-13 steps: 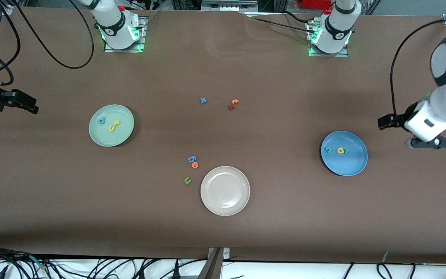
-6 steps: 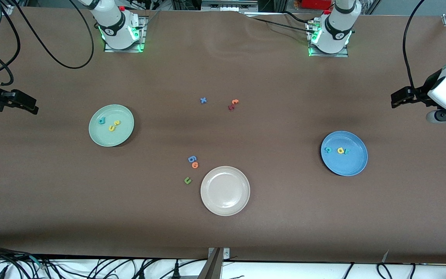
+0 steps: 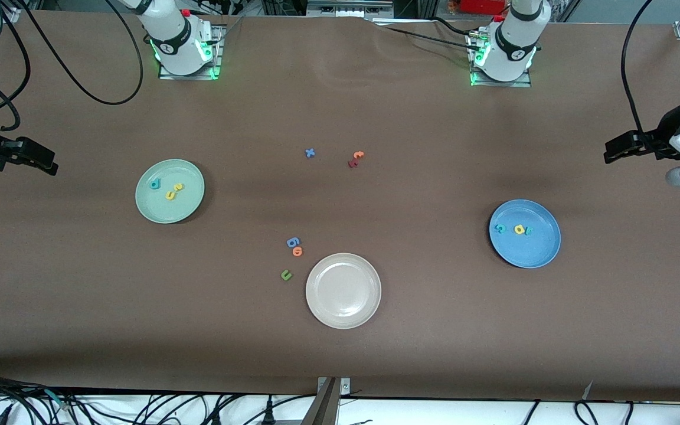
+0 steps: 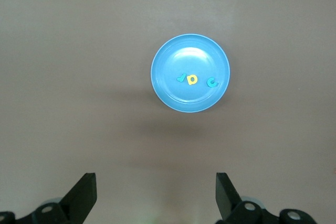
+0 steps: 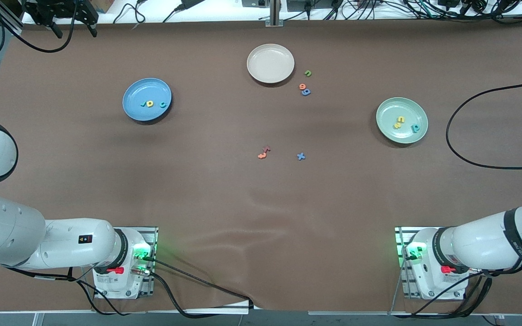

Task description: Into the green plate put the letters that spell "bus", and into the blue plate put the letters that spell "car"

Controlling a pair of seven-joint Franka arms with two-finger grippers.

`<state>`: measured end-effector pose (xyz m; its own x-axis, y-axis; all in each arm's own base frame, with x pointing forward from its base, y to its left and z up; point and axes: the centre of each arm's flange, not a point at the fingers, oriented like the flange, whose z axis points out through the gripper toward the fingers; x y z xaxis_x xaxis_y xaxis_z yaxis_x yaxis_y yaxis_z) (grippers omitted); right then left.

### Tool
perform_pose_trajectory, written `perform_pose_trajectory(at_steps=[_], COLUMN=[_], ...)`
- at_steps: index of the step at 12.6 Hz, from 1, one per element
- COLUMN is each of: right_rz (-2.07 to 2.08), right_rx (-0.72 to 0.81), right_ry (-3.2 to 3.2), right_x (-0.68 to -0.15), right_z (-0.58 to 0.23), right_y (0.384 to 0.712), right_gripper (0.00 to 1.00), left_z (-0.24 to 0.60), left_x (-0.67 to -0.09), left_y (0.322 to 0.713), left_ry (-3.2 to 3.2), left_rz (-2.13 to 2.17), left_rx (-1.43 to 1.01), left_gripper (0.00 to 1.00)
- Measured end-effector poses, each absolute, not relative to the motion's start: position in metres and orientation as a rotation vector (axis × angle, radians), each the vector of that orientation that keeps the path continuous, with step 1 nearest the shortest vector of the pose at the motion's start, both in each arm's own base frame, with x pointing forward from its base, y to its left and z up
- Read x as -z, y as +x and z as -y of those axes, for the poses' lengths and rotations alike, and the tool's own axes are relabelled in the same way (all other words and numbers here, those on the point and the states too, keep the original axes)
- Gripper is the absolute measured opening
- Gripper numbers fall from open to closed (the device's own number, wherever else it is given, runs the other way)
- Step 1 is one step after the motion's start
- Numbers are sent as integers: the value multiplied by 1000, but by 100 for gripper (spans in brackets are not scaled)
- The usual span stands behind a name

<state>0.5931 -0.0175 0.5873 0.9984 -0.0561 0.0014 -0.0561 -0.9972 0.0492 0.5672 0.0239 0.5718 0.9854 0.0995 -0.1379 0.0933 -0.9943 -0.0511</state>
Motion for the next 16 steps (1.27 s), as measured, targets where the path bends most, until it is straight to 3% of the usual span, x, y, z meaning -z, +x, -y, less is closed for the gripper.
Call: perform_pose_trajectory(at_steps=[16], right_rz=[87], right_rx=[-1], right_ry=[3091], right_x=[-587], right_z=[17], right_y=[593], right_gripper=[100], left_z=[3], left_x=[-568], left_y=[568], left_ry=[-3113], left_rz=[134], left_rx=[-239], left_gripper=[100])
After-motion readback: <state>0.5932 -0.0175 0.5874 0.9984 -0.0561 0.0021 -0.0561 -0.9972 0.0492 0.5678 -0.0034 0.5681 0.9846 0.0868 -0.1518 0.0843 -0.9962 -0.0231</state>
